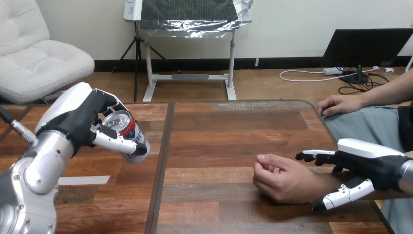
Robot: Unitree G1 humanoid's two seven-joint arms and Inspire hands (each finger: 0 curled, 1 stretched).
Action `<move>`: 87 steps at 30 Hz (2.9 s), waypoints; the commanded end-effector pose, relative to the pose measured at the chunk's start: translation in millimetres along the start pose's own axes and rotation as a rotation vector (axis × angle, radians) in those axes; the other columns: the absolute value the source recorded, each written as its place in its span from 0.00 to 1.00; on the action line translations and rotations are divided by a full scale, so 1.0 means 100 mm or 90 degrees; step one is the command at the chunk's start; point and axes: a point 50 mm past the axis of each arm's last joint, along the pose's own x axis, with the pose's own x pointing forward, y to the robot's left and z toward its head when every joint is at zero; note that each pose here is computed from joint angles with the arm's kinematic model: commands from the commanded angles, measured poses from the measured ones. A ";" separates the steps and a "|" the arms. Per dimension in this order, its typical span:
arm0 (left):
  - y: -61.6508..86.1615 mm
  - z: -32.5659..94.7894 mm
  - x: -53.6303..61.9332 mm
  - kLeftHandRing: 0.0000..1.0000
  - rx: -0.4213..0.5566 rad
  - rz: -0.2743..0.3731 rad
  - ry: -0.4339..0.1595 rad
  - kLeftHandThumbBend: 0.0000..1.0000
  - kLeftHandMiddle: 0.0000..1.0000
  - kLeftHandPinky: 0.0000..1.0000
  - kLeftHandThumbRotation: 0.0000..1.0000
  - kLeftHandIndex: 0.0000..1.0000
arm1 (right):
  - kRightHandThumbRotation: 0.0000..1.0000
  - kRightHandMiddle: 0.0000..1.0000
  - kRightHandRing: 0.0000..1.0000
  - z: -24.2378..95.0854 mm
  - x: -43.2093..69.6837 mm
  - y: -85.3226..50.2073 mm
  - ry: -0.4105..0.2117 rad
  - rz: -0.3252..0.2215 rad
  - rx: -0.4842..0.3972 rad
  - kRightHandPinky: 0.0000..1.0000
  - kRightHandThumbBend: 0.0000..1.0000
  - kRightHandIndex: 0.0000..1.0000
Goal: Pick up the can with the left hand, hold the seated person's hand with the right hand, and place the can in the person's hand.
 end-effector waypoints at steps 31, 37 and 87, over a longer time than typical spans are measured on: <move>0.26 0.17 -0.01 0.32 0.002 0.078 -0.055 0.65 0.41 0.24 0.00 0.49 | 0.36 0.90 0.89 -0.14 0.01 0.01 0.115 0.035 -0.129 0.79 1.00 0.90; 0.26 0.18 -0.01 0.31 -0.001 0.077 -0.050 0.65 0.41 0.23 0.00 0.49 | 0.32 0.87 0.87 -0.14 0.03 0.04 0.123 0.051 -0.133 0.68 1.00 0.87; 0.25 0.18 -0.02 0.26 -0.013 0.079 -0.059 0.64 0.37 0.19 0.00 0.49 | 0.24 0.25 0.14 -0.08 0.30 0.29 0.112 0.032 -0.208 0.07 1.00 0.51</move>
